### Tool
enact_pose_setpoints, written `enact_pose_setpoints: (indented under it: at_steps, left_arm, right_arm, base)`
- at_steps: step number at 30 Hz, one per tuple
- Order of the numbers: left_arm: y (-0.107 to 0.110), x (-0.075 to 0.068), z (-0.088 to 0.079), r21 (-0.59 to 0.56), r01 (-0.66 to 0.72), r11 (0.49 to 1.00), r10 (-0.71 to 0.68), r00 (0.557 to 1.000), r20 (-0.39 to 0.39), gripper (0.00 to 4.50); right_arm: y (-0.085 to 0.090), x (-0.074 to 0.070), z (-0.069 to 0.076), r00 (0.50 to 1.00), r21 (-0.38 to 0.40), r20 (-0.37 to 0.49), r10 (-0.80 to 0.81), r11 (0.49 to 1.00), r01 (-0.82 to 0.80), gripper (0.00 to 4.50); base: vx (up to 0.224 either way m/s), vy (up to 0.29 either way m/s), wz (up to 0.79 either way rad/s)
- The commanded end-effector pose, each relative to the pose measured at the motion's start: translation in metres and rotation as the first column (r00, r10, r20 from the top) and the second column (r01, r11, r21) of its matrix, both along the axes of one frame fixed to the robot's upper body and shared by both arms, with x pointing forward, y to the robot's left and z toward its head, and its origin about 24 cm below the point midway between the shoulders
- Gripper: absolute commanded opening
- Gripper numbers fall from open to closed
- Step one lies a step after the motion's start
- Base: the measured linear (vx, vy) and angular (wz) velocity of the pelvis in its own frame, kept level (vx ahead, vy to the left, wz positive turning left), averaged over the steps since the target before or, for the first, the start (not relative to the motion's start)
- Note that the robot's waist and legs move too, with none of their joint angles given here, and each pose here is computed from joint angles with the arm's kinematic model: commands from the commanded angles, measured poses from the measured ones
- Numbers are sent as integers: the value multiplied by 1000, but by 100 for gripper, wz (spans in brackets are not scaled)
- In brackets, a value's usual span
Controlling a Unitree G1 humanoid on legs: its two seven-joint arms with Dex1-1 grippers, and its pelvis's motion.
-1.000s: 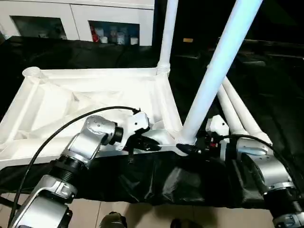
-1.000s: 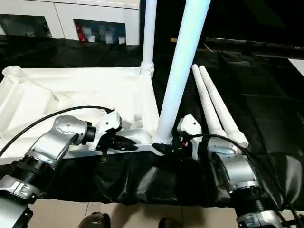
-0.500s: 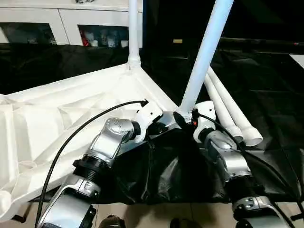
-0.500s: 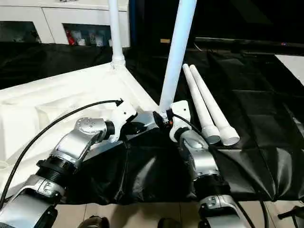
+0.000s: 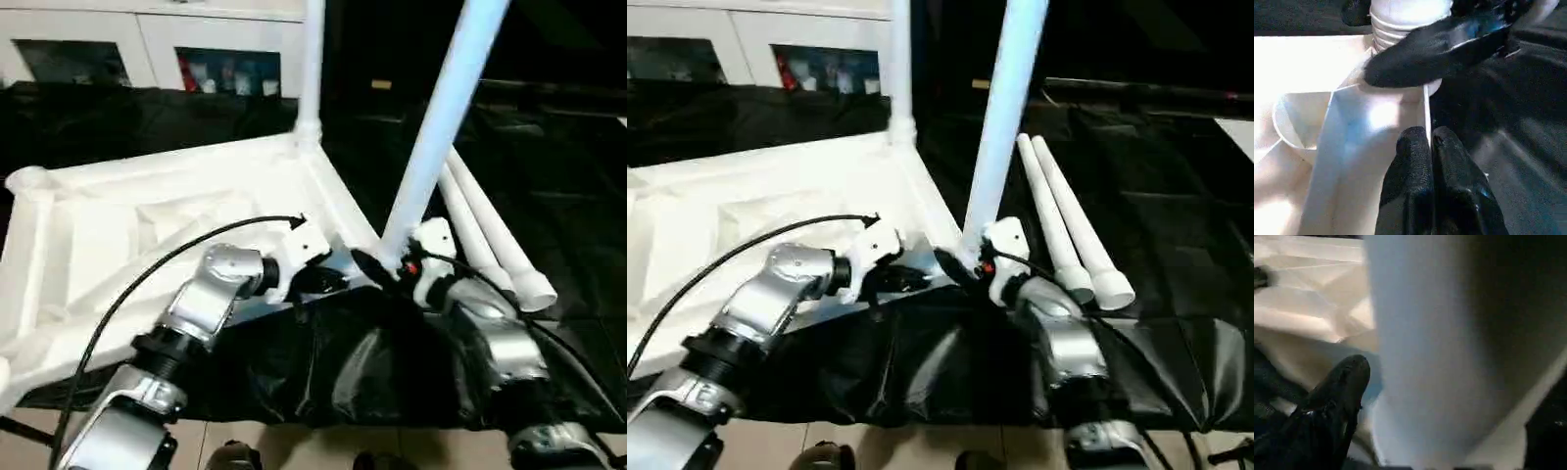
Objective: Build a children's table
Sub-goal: Rotate leg to tighten
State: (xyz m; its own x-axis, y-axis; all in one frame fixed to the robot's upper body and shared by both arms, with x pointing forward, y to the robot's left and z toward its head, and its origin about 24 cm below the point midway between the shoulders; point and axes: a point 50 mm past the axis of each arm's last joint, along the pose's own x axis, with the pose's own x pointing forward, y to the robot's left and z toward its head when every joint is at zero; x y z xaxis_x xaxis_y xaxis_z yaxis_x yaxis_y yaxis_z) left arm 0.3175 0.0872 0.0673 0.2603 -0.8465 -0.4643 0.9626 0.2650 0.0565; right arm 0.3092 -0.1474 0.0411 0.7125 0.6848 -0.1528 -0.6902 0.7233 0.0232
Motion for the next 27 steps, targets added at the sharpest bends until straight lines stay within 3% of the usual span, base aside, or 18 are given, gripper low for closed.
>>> enact_pose_setpoints:
  at_steps: [1, 5, 8, 17, 21, 24, 26, 27]
  left_arm:
    - [-7, -2, 12, -53, 86, 995, -84, 996, 40, 0]
    - [0, -2, 14, -36, 137, 990, -137, 990, 21, 0]
    - [5, -3, 13, -21, 169, 985, -169, 986, 2, 0]
    - [16, -7, 9, 16, 234, 972, -232, 970, -65, 0]
    - [18, -6, 8, 25, 230, 973, -228, 970, -81, 0]
    - [17, -4, 8, 27, 203, 979, -200, 977, -69, 0]
    - [14, 4, 9, 13, 129, 992, -128, 991, -24, 0]
    - [9, 12, 12, -3, 40, 999, -40, 999, 22, 0]
  right_arm:
    - [0, -6, 7, 993, 2, 14, 114, 994, -114, 391]
    - [-5, -17, 9, 961, -42, -15, 277, 960, -277, 391]
    - [-6, -20, 10, 941, -64, -26, 338, 939, -339, 357]
    - [-5, -23, 12, 903, -83, -43, 427, 899, -430, 280]
    - [-2, -26, 10, 893, -66, -51, 447, 891, -450, 271]
    - [-1, -26, 8, 898, -62, -55, 436, 896, -439, 270]
    - [3, -23, 4, 923, -58, -57, 382, 921, -385, 270]
    - [6, -15, -2, 959, -67, -57, 279, 957, -283, 270]
  base:
    - [0, 0, 0]
    - [0, 0, 0]
    - [0, 0, 0]
    - [0, 0, 0]
    - [0, 0, 0]
    - [0, 0, 0]
    - [0, 0, 0]
    - [0, 0, 0]
